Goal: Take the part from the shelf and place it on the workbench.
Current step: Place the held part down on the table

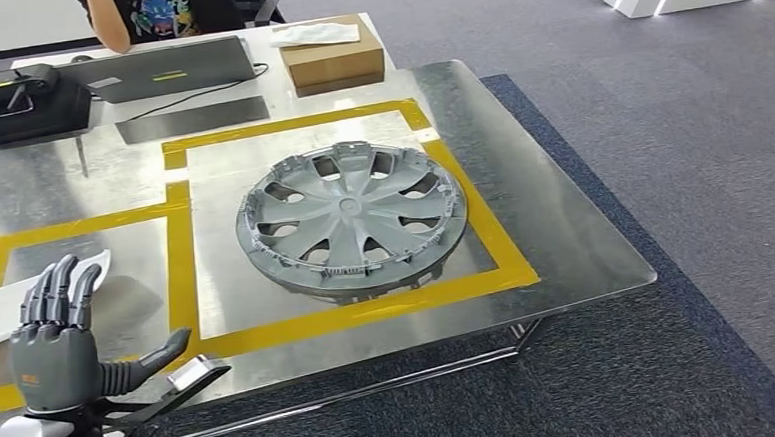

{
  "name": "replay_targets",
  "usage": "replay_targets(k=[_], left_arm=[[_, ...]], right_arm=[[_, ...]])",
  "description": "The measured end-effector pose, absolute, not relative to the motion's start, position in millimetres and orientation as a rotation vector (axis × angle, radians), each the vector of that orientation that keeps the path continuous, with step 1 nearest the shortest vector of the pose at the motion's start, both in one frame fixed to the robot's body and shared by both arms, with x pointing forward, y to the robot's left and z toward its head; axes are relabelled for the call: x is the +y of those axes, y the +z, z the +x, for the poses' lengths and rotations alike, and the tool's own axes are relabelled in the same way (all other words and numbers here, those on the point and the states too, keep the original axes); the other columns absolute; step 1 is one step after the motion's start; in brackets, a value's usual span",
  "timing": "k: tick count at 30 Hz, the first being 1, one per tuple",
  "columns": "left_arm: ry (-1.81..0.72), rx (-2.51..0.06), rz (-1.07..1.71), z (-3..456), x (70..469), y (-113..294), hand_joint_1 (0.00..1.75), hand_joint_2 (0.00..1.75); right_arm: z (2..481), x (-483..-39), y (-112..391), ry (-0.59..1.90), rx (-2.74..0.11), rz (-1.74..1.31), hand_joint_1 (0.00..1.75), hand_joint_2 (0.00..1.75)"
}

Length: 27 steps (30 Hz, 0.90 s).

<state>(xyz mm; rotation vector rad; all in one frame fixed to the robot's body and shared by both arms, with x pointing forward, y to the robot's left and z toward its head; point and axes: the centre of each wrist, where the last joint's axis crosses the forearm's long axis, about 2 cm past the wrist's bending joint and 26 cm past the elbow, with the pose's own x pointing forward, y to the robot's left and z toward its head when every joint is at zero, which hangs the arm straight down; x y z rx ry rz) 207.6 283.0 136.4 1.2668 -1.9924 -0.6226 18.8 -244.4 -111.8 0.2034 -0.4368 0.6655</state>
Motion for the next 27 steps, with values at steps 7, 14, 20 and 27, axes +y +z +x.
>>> replay_targets(k=[7, 14, 20, 27], left_arm=[[-0.586, -2.052, 1.236, 195.4, 274.8, 143.7, 0.0, 0.0], [-0.563, -2.25, 1.185, 180.3, 258.3, 154.6, 0.0, 0.0], [-0.503, -2.274, 1.145, 166.7, 250.8, 153.5, 0.0, 0.0], [-0.396, -2.241, 1.07, 159.2, 243.9, 146.4, 0.0, 0.0]], right_arm=[[17.0, -242.0, -111.7, 0.664, -0.438, 0.202, 0.0, 0.0], [16.0, -239.4, -111.5, 0.664, -0.44, 0.194, 0.0, 0.0], [16.2, -229.7, -110.4, 0.662, -0.433, 0.191, 0.0, 0.0], [17.8, -227.7, -110.1, 0.656, -0.443, 0.194, 0.0, 0.0]])
